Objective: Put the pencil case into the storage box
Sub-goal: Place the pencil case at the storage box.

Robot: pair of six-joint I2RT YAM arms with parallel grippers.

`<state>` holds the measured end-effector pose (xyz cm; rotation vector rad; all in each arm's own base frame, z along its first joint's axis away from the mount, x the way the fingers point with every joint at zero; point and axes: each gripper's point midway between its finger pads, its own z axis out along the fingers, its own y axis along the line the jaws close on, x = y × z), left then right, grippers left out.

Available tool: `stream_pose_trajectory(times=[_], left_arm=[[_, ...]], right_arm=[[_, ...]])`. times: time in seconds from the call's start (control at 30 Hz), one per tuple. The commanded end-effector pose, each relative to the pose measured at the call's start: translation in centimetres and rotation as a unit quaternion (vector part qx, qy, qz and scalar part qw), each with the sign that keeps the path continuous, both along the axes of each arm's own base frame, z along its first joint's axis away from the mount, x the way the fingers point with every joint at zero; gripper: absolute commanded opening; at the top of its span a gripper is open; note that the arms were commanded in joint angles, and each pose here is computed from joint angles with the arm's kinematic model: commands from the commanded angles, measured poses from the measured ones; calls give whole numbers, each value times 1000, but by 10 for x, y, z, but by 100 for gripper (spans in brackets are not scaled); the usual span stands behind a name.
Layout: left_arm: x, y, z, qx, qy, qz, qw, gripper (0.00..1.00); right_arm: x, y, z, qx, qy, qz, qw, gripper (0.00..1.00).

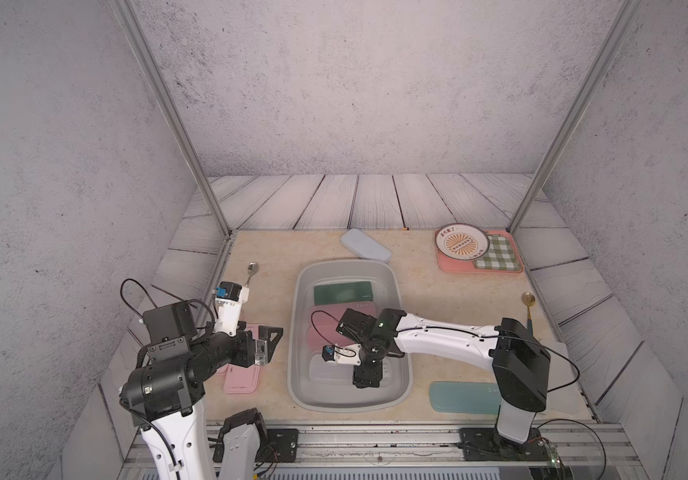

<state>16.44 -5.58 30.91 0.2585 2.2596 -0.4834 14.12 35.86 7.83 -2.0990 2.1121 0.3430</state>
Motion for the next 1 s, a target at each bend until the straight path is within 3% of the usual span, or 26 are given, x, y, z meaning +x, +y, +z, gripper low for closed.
stream_pose_trajectory(times=[0.0,0.33,0.37,0.57,0.7,0.8,0.87,0.97], left_arm=[[2,0,-2,-5,1,-3,1000,100],[2,0,-2,-4,-2,-3,1000,100],[2,0,-1,-4,-2,-4,1000,100],[2,-1,-2,-5,-2,-4,1000,100],[2,-1,-1,-6,-2,-5,1000,100],[1,-1,-1,-5,-4,-4,1000,100],[0,-1,-1,-5,-5,-3,1000,100],[1,0,-1,-4,-5,-1,1000,100]], right_arm=[[-13,3,-8,-9,27,21,999,75],[-19,6,-28,-32,30,50,998,83],[-20,6,-28,-32,30,52,998,99],[-22,7,-15,-16,27,56,998,99],[-22,16,15,45,13,48,998,99],[-17,20,33,103,-16,27,994,99],[10,22,33,119,-83,-28,989,99],[54,11,16,56,-178,-94,978,99]])
